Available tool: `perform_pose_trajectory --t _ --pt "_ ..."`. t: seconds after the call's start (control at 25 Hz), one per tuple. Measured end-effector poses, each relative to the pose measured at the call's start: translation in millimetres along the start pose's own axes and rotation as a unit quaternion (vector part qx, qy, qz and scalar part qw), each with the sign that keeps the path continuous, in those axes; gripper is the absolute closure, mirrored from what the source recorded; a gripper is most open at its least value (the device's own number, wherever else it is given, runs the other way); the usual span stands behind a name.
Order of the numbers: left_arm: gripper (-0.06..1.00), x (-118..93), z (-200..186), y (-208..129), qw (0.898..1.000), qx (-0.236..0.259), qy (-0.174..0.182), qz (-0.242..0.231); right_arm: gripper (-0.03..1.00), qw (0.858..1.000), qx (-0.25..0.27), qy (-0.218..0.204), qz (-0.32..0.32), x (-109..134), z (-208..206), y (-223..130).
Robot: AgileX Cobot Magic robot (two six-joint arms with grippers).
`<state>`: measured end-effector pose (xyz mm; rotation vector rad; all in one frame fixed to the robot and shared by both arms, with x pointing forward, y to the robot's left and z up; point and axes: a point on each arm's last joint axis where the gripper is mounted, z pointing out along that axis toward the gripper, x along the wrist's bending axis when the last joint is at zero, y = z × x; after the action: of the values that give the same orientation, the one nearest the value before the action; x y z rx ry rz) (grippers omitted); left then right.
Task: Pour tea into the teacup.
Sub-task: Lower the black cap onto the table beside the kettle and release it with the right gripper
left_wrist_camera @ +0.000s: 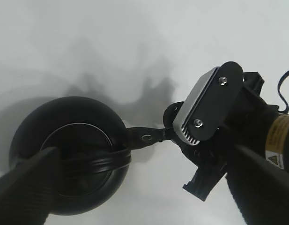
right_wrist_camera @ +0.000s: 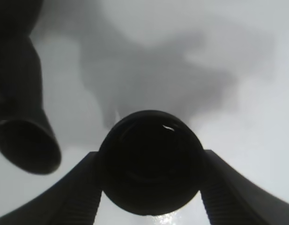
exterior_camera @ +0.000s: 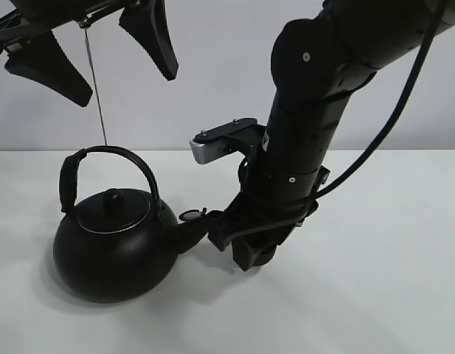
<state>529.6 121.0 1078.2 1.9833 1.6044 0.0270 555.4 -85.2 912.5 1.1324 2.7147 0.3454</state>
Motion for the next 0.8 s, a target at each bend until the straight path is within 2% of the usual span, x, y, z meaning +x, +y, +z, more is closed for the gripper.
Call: perform_pose_trajectory --t 0.16,0.8 --pt "0.26 -0.1 0.0 0.4 1.0 -0.002 0.0 0.0 0.56 1.0 0.009 0.002 0.0 0.5 8.0 -1.6" --pt "0.26 -0.1 0.0 0.6 1.0 -0.003 -0.001 0.0 0.56 1.0 -0.008 -0.001 0.002 -0.1 8.1 1.8"
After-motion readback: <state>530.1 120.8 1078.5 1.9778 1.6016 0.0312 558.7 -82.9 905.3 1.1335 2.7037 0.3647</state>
